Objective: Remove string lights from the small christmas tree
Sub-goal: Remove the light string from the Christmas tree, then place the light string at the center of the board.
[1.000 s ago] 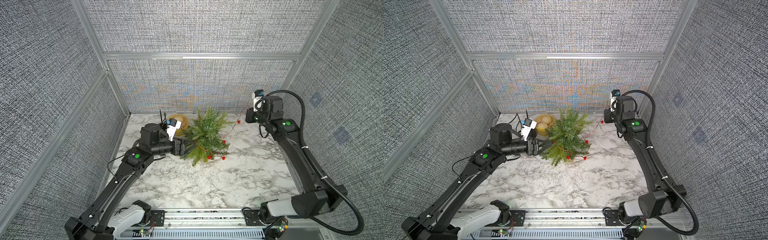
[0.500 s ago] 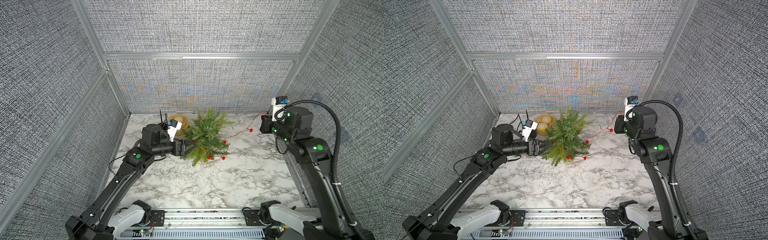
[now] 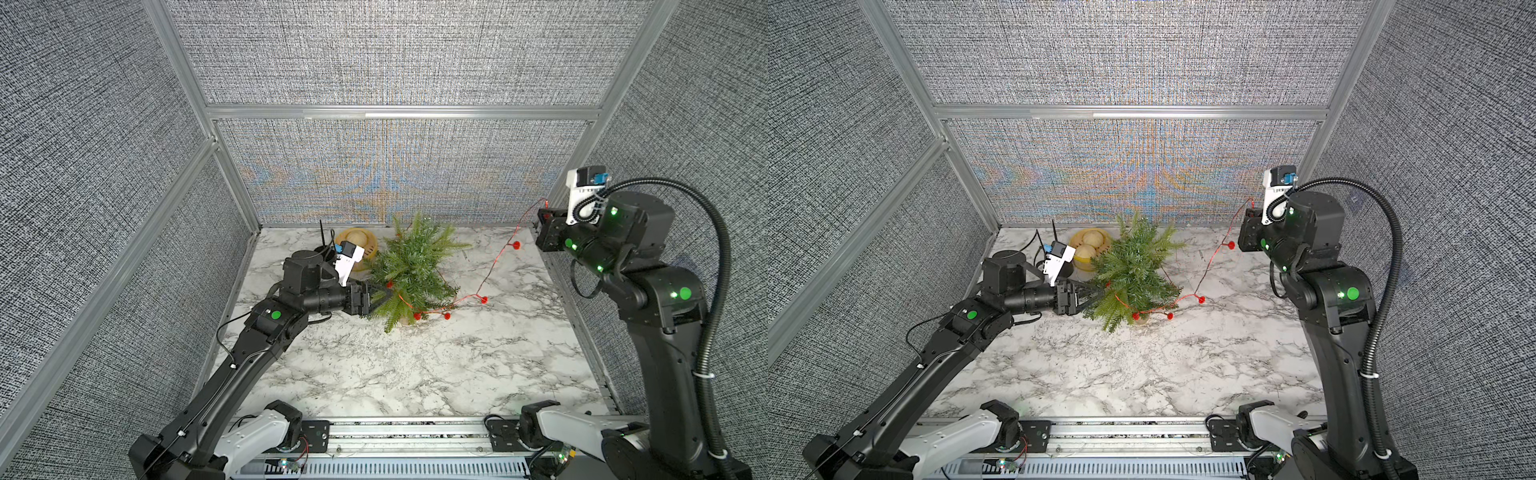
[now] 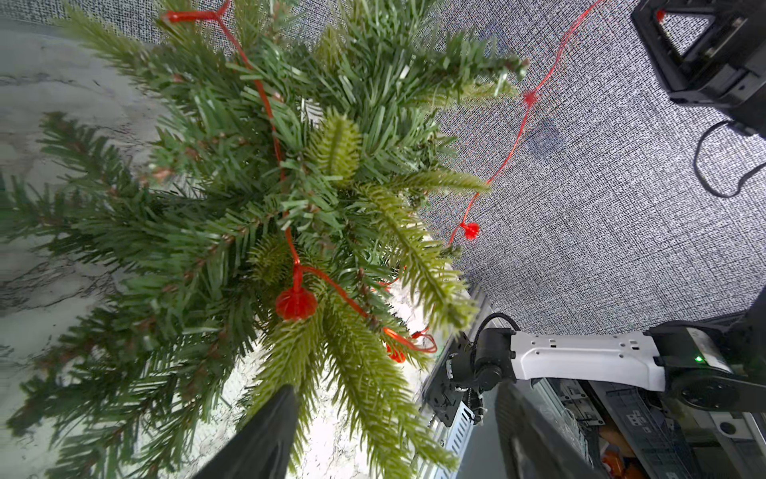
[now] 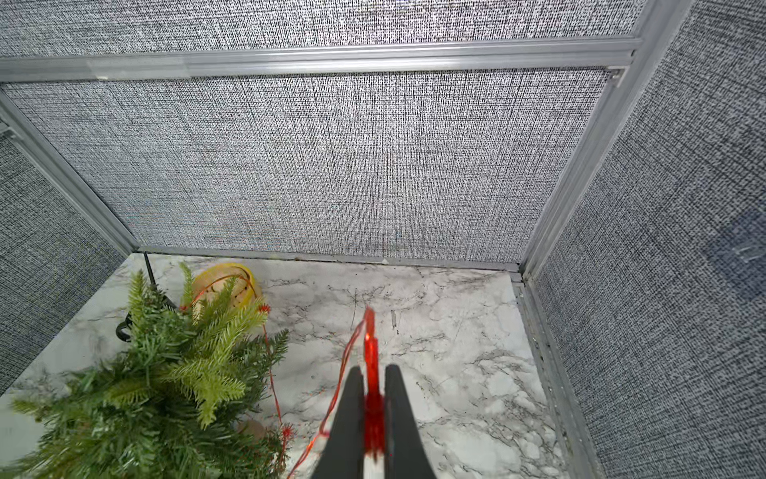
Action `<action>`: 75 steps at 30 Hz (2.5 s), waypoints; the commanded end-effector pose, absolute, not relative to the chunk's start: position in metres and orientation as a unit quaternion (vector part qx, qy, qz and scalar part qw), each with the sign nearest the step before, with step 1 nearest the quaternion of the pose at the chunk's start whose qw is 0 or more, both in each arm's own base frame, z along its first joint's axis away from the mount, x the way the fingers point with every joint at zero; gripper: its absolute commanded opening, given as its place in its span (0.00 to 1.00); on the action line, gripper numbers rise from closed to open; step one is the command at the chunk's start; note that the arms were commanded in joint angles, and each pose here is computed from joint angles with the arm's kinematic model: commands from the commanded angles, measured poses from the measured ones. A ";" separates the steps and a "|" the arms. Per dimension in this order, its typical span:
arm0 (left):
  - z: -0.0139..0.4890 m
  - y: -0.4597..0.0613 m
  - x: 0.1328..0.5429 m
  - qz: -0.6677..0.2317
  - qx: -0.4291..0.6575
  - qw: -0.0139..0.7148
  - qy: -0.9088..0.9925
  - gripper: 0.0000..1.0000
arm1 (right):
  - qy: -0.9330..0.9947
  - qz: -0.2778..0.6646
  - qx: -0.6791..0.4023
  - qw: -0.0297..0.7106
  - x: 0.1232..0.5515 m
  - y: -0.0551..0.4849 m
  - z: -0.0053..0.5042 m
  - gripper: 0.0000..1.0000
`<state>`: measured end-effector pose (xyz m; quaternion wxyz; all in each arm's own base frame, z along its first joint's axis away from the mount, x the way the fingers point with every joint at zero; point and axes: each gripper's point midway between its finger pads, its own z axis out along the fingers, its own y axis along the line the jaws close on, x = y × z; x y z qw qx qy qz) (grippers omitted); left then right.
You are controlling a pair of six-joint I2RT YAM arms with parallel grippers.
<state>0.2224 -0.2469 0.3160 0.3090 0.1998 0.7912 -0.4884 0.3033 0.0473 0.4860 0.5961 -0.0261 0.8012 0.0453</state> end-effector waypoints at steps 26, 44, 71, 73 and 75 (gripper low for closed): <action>0.327 -0.244 0.215 -0.489 0.225 0.339 0.772 0.76 | 0.914 0.075 0.094 0.386 0.250 0.038 0.245 0.00; 0.333 -0.242 0.220 -0.485 0.214 0.348 0.773 0.76 | 0.955 0.080 0.086 0.273 0.281 0.075 0.117 0.00; 0.336 -0.249 0.237 -0.475 0.213 0.343 0.782 0.76 | 0.922 0.192 0.017 0.337 0.263 0.106 0.139 0.53; 0.335 -0.248 0.237 -0.473 0.210 0.343 0.784 0.76 | 0.907 0.244 -0.030 0.343 0.251 0.126 0.153 0.53; 0.335 -0.248 0.237 -0.471 0.209 0.343 0.785 0.76 | 0.894 0.273 -0.082 0.346 0.237 0.144 0.162 0.53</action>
